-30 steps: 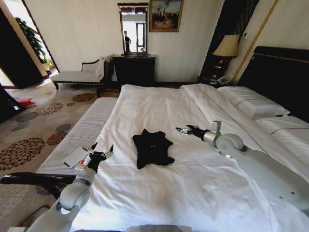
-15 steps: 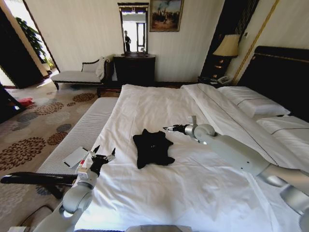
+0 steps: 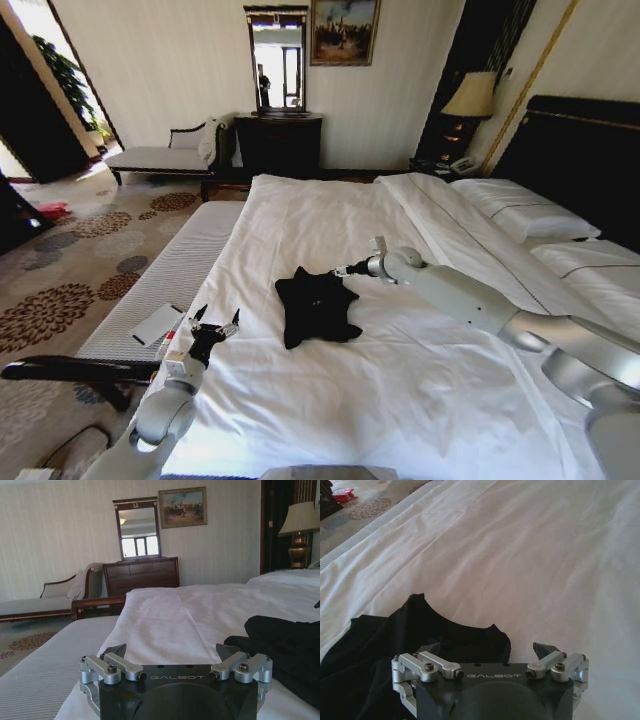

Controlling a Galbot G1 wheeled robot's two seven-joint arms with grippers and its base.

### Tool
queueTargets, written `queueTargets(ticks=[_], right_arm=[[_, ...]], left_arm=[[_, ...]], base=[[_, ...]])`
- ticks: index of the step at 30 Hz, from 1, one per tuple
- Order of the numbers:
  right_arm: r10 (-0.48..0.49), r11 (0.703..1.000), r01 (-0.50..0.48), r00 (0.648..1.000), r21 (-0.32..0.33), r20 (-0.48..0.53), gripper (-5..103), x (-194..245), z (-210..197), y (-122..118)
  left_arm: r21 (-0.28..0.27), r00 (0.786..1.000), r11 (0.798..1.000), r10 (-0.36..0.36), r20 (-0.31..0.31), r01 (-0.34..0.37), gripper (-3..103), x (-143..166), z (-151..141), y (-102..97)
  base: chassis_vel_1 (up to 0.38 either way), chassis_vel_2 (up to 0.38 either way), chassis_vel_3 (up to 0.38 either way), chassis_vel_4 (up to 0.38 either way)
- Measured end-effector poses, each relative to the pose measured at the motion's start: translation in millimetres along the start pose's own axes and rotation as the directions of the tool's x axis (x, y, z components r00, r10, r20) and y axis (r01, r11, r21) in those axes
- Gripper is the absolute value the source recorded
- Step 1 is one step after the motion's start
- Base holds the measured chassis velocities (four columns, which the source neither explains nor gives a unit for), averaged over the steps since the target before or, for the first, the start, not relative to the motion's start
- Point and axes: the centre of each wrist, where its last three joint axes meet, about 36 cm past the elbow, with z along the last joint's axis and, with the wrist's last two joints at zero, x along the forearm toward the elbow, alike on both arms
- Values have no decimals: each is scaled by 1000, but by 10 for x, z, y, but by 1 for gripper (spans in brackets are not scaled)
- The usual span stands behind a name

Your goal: Fold the clothes on the bed.

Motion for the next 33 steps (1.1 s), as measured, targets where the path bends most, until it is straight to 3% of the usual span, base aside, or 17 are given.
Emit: queueTargets(ticks=[7,14,17,19,29,31,33], right_arm=[[59,997,-60,998,-45,-30,100,-211,46,-246],[60,996,-62,997,-61,-44,98,-271,138,-286],[50,996,-53,998,-68,-45,83,-296,154,-267],[48,996,-51,998,-69,-45,83,-305,153,-258],[46,997,-49,997,-56,-67,40,-340,170,-211],[46,997,-49,997,-51,-69,40,-339,167,-203],[44,998,-47,997,-41,-69,29,-335,149,-173]], left_arm=[[18,999,1000,-22,23,22,100,-49,-93,74],[16,1000,1000,-17,22,17,100,-50,-101,78],[16,1000,1000,-15,19,15,100,-49,-93,69],[17,1000,1000,-14,18,14,100,-49,-88,66],[19,1000,1000,-10,16,9,100,-35,-66,37],[19,1000,1000,-10,18,10,100,-35,-65,39],[21,1000,1000,-12,21,11,100,-41,-60,39]], base=[[0,0,0,0],[0,0,0,0],[0,0,0,0],[0,0,0,0],[0,0,0,0],[0,0,0,0],[0,0,0,0]])
